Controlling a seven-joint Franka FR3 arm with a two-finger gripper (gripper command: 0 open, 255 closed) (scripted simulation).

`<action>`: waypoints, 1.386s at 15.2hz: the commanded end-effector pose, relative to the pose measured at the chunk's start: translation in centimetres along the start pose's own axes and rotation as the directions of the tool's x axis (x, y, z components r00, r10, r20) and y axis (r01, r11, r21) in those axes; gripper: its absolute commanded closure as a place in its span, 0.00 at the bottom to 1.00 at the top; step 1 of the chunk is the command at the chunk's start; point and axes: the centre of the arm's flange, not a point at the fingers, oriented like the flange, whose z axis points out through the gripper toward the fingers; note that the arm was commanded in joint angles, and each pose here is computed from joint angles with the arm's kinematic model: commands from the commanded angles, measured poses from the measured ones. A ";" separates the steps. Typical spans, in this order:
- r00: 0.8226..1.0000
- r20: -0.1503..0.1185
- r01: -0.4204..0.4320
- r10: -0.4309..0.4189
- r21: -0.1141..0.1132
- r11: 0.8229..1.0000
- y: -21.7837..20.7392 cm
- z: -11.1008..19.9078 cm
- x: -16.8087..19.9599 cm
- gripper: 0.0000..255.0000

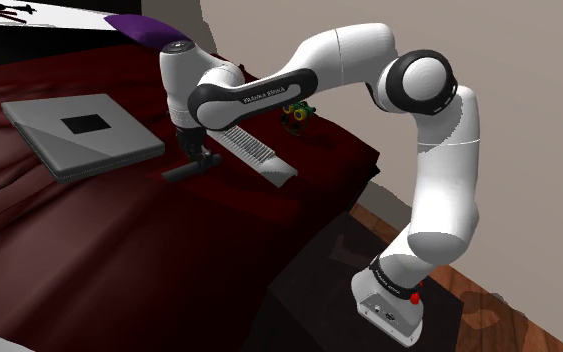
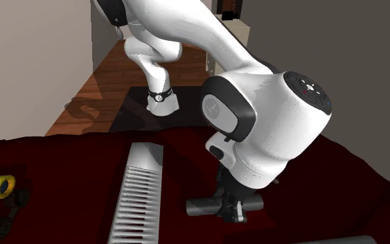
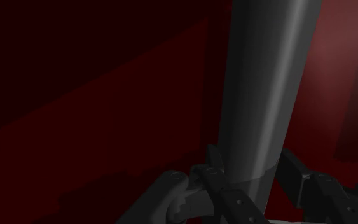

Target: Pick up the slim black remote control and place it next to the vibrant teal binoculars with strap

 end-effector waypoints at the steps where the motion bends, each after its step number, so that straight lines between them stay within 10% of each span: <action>1: 1.000 -0.003 0.003 -0.003 -0.012 1.000 0.2 0.4 -0.1 1.00; 21: 1.000 -0.003 0.003 -0.003 -0.012 1.000 0.3 -6.7 1.6 1.00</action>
